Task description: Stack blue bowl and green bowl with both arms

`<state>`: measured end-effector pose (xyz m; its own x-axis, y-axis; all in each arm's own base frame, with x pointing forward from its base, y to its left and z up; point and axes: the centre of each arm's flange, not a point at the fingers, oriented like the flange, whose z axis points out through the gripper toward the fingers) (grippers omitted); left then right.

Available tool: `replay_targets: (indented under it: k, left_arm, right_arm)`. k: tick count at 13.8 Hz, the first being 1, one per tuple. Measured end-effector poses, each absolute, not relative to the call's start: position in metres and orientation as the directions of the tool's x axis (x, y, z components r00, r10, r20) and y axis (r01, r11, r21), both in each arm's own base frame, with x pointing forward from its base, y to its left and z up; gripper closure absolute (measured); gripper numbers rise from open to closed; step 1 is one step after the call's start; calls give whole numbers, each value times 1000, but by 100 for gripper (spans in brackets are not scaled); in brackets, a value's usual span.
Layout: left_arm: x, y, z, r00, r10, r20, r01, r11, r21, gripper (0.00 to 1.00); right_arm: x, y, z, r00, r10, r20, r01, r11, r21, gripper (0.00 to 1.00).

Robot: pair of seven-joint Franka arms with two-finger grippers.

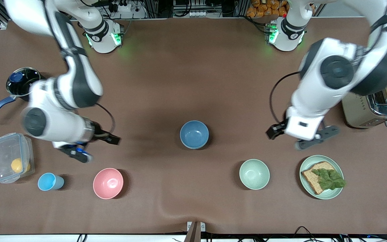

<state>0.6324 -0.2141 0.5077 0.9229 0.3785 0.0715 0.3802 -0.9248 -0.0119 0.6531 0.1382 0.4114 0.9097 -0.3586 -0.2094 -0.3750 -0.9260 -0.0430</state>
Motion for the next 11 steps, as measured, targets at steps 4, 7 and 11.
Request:
replay_targets:
  k: [4,7,11]
  left_arm:
    - [624,-181,533,952,302,42,304,-952,-45,0]
    - [618,-137,556,980,197,15,198,-979,-48,0]
    - [605,-66,587,993,113,-19,113,-993,-29,0]
  right_arm:
    - [630,71,493,975,-147,-166,-155,-987,-36,0]
    - [600,42,558,992,33,-120,29,-999,-34,0]
    - [576,-6,607,984,170,-59,170,-985,-10,0]
